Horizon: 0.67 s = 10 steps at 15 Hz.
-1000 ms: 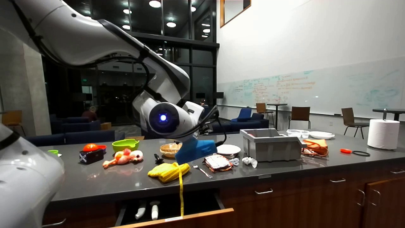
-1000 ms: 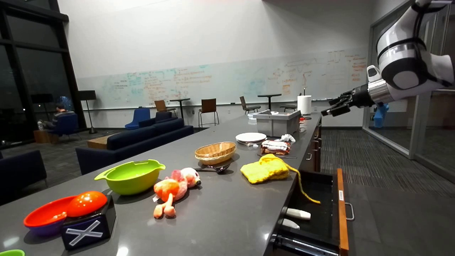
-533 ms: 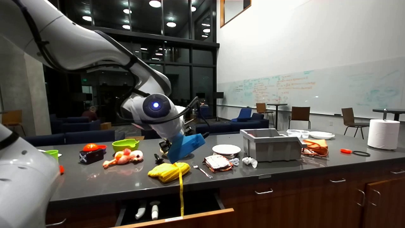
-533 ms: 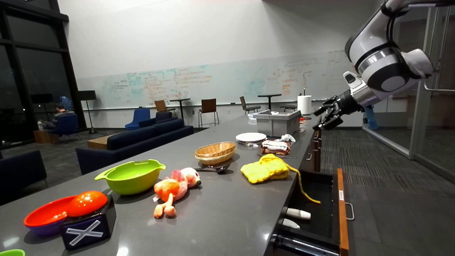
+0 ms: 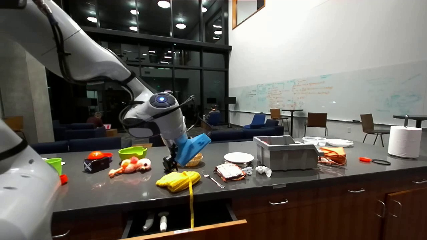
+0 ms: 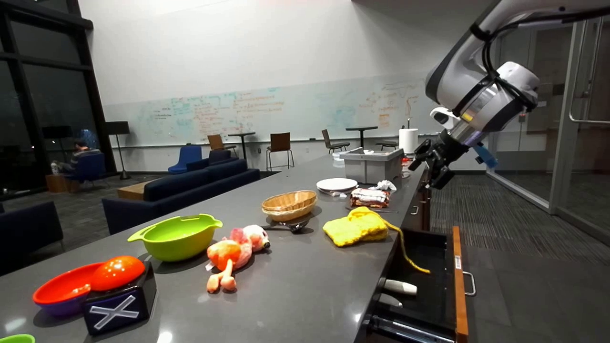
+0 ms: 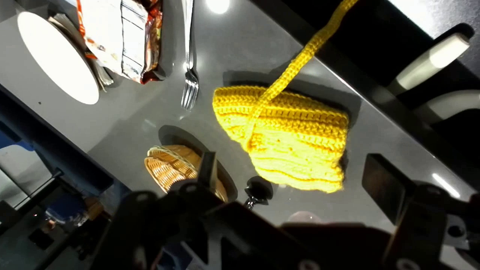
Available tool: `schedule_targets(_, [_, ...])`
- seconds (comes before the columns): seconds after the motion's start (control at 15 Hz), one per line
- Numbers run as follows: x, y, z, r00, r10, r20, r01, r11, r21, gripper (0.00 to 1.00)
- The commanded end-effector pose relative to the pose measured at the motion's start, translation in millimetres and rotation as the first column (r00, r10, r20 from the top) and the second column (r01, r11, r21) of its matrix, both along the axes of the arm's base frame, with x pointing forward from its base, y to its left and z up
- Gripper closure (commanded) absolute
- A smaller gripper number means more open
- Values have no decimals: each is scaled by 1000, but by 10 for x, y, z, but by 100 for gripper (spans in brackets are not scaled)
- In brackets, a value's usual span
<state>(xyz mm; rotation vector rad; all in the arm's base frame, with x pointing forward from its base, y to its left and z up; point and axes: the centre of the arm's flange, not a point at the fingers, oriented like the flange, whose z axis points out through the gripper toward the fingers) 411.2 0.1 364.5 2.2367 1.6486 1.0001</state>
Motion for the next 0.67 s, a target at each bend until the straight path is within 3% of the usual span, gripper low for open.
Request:
schedule_targets(0.0, [7, 6, -3, 1000, 1, 0, -1, 1000, 4, 0])
schedule_targets(0.33, [6, -15, 1, 1000, -4, 1, 4, 1000, 5, 0])
schedule_targets(0.6, [-51, -72, -3, 998, 2, -59, 3, 996, 85, 0])
